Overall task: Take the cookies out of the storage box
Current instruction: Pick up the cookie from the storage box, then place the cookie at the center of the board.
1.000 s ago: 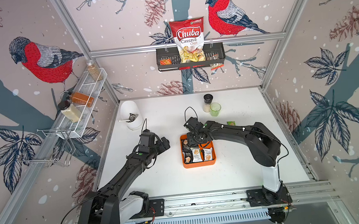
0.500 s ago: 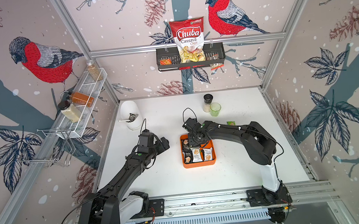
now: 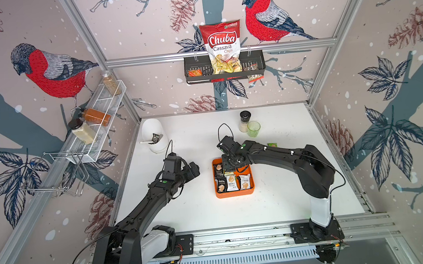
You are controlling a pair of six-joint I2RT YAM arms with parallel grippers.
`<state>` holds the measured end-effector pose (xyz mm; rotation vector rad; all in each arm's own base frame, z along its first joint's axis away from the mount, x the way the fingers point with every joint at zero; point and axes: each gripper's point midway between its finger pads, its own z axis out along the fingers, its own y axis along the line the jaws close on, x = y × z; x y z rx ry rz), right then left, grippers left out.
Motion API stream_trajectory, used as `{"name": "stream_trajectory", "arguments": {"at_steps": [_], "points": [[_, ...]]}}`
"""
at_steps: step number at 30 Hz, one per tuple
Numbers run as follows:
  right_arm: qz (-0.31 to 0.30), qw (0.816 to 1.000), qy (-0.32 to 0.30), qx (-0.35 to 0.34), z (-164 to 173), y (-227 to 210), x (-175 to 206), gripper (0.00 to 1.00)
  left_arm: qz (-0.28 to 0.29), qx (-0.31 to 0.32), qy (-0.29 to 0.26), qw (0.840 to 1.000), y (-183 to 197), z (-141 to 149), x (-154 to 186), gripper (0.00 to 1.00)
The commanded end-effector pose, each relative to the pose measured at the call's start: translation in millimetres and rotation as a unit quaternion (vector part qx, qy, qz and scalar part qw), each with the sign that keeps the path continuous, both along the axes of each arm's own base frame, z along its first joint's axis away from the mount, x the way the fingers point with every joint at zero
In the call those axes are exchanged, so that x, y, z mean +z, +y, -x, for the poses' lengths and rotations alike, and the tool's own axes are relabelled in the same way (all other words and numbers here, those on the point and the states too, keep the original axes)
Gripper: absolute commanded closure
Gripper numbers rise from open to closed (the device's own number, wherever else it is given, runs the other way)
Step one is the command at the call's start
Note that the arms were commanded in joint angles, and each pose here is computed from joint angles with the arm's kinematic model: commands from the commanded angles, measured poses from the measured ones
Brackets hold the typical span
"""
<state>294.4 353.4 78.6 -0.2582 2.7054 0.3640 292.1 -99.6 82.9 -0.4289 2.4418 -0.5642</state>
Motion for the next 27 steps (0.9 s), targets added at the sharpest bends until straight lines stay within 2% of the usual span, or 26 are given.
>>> {"name": "stream_trajectory", "arguments": {"at_steps": [1,7,14,20,27], "points": [[-0.042,0.999,-0.012,0.022,3,10,18,0.59,0.0,-0.005,-0.004,1.0,-1,-4,5,0.04],[-0.093,0.995,-0.029,0.03,7,2,41,0.6,0.011,-0.007,0.001,1.0,-6,-6,6,0.04],[-0.137,0.989,-0.055,-0.001,-4,-36,66,0.6,0.016,-0.008,0.005,1.0,-10,-6,5,0.04],[-0.128,0.989,-0.057,-0.047,-26,-103,60,0.6,0.011,-0.013,0.009,1.0,-15,-6,2,0.04],[-0.09,0.987,-0.05,-0.126,-36,-195,37,0.6,0.0,-0.034,0.013,0.999,-29,-11,3,0.04]]}}
